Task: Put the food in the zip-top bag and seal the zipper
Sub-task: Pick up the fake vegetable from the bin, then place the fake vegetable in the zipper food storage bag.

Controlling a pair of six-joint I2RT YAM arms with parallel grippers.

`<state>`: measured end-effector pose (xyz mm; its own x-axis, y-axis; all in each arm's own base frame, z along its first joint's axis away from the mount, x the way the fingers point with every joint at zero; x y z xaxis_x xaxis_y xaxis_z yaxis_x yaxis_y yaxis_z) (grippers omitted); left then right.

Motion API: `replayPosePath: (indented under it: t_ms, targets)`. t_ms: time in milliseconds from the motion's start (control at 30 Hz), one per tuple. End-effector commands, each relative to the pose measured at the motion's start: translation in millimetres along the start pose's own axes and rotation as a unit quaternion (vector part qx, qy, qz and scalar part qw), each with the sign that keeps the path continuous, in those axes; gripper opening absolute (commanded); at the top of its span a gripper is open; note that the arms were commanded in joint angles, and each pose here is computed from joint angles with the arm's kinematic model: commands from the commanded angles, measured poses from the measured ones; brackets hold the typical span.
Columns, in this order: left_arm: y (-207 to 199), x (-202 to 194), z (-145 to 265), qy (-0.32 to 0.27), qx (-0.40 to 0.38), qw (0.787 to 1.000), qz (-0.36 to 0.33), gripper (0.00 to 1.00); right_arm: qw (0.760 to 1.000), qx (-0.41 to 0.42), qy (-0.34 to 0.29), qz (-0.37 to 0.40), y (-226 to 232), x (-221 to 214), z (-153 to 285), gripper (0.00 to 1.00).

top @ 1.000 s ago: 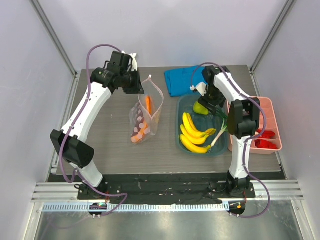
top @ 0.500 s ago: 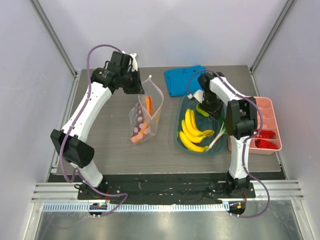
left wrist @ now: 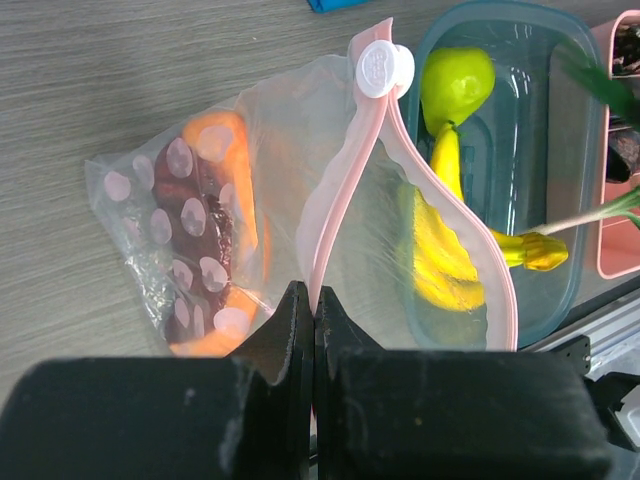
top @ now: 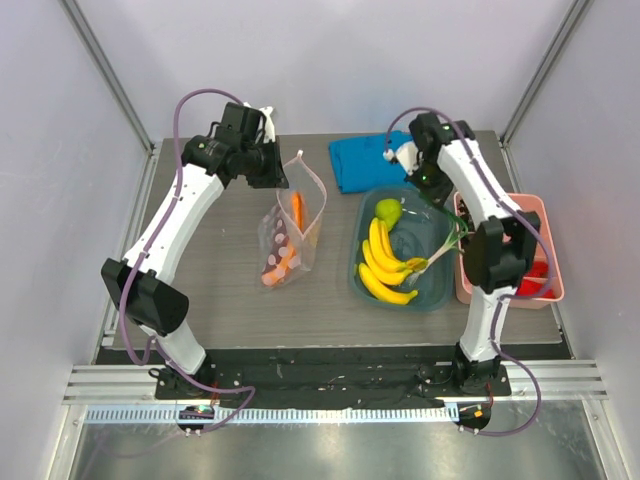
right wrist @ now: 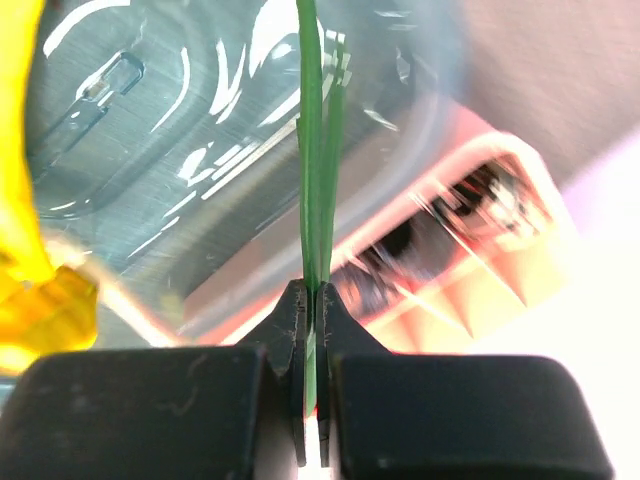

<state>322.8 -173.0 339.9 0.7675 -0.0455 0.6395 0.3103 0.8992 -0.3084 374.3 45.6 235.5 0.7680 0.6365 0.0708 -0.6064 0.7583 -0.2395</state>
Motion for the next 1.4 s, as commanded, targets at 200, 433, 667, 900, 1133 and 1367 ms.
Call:
replayPosePath:
  t_ms: [200,433,667,900,1133,1367]
  targets:
    - [-2.7,11.0,10.3,-0.057,0.017,0.998,0.032,0.0,0.941,-0.16,-0.231,-0.19,-16.8,-35.4,159.0,0.01]
    - [2.0,12.1,5.7,-0.067,0.055,0.993,0.075,0.0,0.822,-0.2,-0.409,-0.343,-21.2,-9.1,232.7,0.01]
    - [7.5,18.9,6.4,-0.098,0.12,0.981,0.117,0.0,0.738,-0.167,-0.54,-0.368,35.8,37.7,280.4,0.01]
    - [2.4,22.0,7.6,-0.125,0.139,0.976,0.112,0.0,0.706,-0.168,-0.602,-0.333,94.5,69.1,306.0,0.01]
    - [4.3,24.3,11.3,-0.143,0.151,0.972,0.112,0.0,0.763,-0.232,-0.552,-0.244,138.7,92.7,275.0,0.01]
    - [1.0,23.4,11.7,-0.159,0.141,0.971,0.11,0.0,0.774,-0.252,-0.533,-0.231,152.7,105.1,263.9,0.01]
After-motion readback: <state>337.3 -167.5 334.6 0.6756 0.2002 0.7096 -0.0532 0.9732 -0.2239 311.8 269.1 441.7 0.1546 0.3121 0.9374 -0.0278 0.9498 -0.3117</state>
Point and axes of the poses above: each gripper's point midway between its finger pads, its own z axis back along the fingers, its own y axis along the line the jaws close on, x = y × z, the point moved 9 cm from there along z, back along the fingers, and after that the axes turned 6 degrees about -z, right-handed, at the moved point
